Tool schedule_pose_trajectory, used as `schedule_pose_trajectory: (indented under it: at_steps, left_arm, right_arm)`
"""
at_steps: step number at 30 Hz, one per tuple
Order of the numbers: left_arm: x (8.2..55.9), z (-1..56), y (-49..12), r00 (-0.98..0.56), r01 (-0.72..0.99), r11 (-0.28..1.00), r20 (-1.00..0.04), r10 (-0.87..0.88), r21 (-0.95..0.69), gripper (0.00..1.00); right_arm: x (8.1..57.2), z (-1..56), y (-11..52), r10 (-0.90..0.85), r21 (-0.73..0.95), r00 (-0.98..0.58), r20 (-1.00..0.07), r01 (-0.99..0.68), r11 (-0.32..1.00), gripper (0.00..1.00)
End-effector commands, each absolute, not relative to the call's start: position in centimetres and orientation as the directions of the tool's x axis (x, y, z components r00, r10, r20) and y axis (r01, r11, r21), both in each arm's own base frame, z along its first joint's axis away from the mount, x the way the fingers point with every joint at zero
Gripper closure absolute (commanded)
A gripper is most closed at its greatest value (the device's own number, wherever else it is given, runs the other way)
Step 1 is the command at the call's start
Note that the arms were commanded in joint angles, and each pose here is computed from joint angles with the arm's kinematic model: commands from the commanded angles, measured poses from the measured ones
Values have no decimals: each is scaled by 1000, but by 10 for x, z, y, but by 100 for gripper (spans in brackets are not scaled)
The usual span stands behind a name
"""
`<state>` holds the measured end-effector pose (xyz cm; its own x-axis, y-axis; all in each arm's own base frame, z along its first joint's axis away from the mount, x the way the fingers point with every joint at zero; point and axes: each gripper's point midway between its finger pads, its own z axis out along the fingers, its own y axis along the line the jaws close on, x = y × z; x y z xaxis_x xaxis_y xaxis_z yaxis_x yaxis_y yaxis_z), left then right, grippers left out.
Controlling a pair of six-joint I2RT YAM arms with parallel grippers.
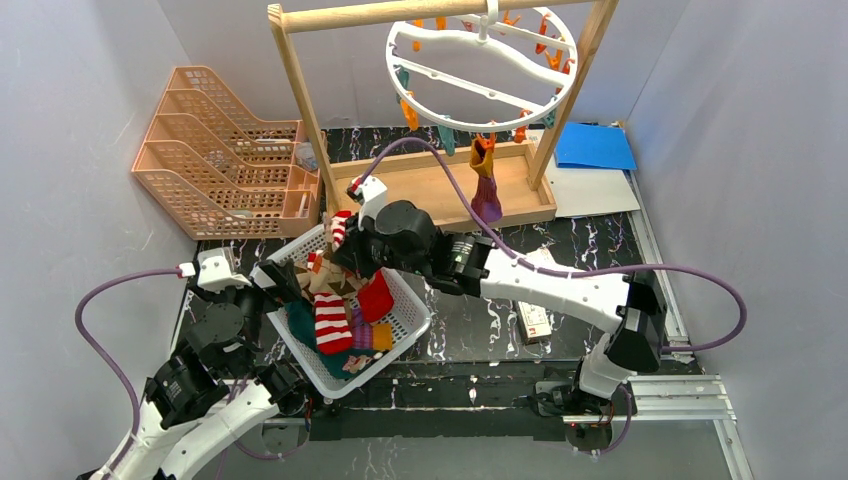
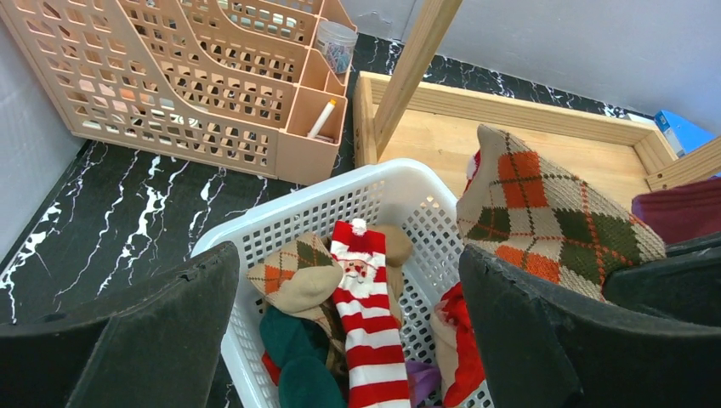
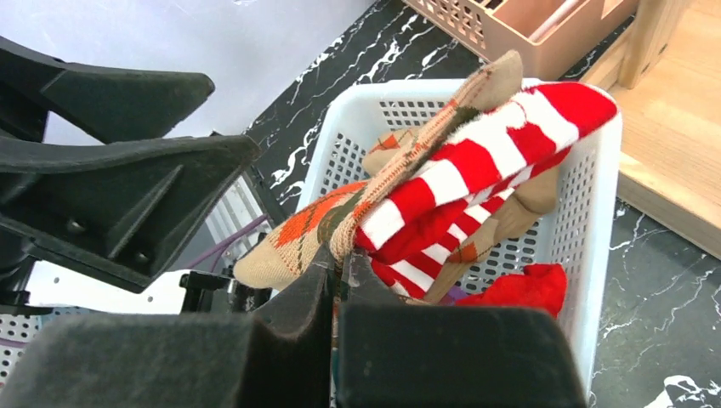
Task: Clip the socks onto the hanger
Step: Adjust the sock in the bin.
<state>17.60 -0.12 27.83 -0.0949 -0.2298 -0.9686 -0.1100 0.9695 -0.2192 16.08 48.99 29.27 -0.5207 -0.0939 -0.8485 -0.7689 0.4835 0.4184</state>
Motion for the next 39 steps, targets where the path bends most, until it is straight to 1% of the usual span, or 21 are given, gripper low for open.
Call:
schedule_pose_trajectory:
  at_steps: [1,2,4,5,6,7,9,13,15,19,25,27,29,30,32,33,34,36,39]
  left_arm:
    - [177,287,4,-77,-141,966,-970,-230,-218,2]
    - [178,286,3,-81,-140,966,-970,-228,-216,2]
    - [178,285,2,-86,-137,967,-970,-226,-213,2]
    - [179,284,1,-87,-138,968,-971,-225,-211,2]
    - [179,285,1,-86,-139,967,-970,-226,-213,2]
    - [178,286,1,-85,-137,967,-970,-228,-215,2]
    - [178,290,2,-79,-137,966,-970,-230,-218,2]
    - [177,303,7,-58,-149,965,-973,-225,-214,2]
    - [176,309,11,-46,-158,964,-974,-221,-212,2]
    - [170,322,22,-11,-177,957,-972,-236,-230,2]
    - [160,335,39,41,-203,940,-961,-273,-276,2]
    - [159,337,41,47,-205,939,-961,-272,-276,2]
    - [158,338,43,48,-210,940,-963,-264,-268,2]
    - [158,337,43,45,-210,942,-965,-259,-263,2]
    - [158,335,43,40,-212,942,-965,-257,-260,2]
    - [158,333,43,37,-211,942,-965,-258,-260,2]
    - [158,332,42,36,-208,942,-964,-263,-265,2]
    - [158,330,41,37,-201,939,-960,-277,-278,2]
    - [158,330,40,40,-197,937,-957,-286,-289,2]
  right_arm:
    - [167,253,482,-133,384,-526,-840,-749,539,99]
    - [165,241,481,-145,390,-544,-827,-740,548,89]
    - [163,222,478,-174,392,-568,-804,-727,564,62]
    - [161,216,476,-182,394,-578,-795,-721,570,53]
    - [160,212,474,-187,395,-584,-790,-718,573,47]
    - [159,213,473,-181,397,-580,-794,-720,569,44]
    - [158,217,475,-176,394,-563,-808,-737,549,42]
    - [157,237,494,-158,381,-501,-851,-796,470,41]
    - [159,243,512,-151,379,-480,-864,-818,432,40]
    - [153,244,554,-192,401,-480,-856,-852,337,40]
    - [148,201,590,-291,443,-522,-801,-846,298,39]
    - [148,185,595,-325,450,-539,-777,-836,312,38]
    - [152,170,593,-358,430,-547,-757,-829,358,36]
    - [154,165,588,-367,416,-551,-750,-823,387,34]
    - [161,162,572,-363,370,-548,-754,-811,454,25]
    - [163,163,560,-360,346,-542,-760,-805,482,20]
    - [164,165,549,-356,326,-537,-765,-799,505,11]
    - [161,181,527,-336,311,-529,-779,-791,527,2]
    - [154,171,501,-363,282,-550,-752,-767,577,1]
